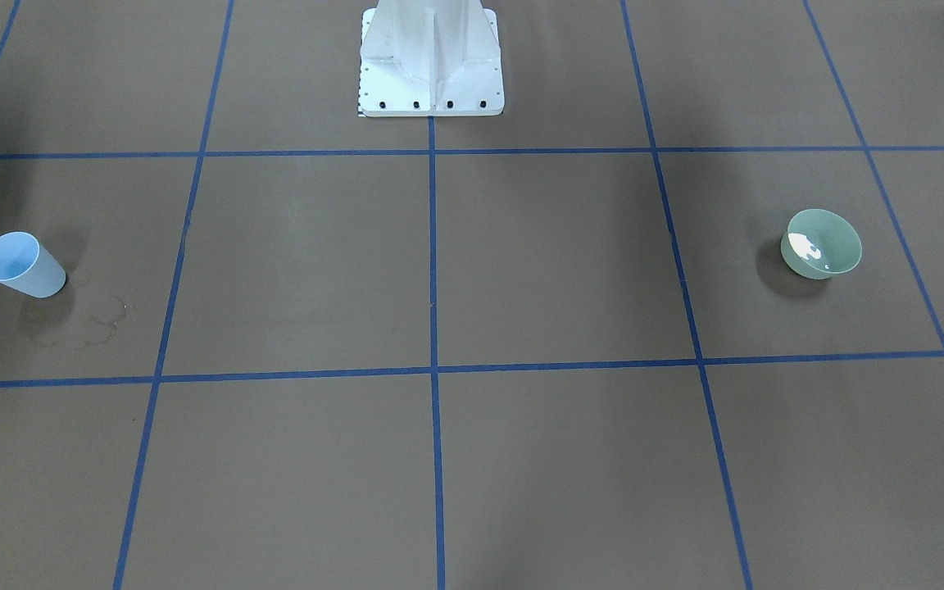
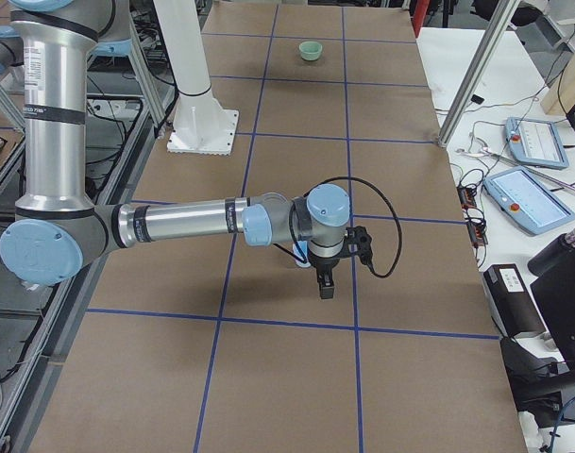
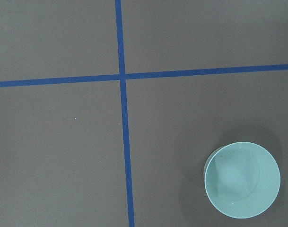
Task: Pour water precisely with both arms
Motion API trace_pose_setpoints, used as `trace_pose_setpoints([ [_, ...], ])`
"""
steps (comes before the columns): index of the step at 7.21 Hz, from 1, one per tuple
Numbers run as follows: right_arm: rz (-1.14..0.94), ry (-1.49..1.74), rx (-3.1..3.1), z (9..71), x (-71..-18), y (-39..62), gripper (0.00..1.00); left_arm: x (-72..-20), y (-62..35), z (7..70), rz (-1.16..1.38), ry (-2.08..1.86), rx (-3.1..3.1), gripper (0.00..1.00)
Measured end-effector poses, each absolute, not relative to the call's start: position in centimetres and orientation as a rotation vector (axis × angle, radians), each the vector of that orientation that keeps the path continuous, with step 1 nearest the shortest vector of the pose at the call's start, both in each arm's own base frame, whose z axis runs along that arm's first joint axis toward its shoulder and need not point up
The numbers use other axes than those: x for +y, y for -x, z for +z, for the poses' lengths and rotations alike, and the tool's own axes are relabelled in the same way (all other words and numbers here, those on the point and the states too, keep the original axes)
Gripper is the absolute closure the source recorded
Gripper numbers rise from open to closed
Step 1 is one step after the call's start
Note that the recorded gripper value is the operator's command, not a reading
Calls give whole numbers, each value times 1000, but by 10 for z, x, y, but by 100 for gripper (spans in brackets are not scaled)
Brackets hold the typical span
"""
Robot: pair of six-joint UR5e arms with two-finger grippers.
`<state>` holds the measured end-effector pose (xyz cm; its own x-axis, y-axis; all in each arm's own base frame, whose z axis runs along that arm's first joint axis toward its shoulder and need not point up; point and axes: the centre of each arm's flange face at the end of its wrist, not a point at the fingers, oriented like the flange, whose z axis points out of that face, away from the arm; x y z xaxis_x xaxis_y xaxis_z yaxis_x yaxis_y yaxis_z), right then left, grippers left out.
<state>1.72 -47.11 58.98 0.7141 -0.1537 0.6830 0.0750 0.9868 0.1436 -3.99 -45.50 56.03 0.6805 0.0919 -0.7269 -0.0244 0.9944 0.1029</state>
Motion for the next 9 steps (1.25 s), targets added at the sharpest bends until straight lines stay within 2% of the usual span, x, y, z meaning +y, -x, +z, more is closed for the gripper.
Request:
trace_pose_setpoints([
  [9,-121,-104,-756,592,-473,-18,1,-452,43,586,54,-50,771,0],
])
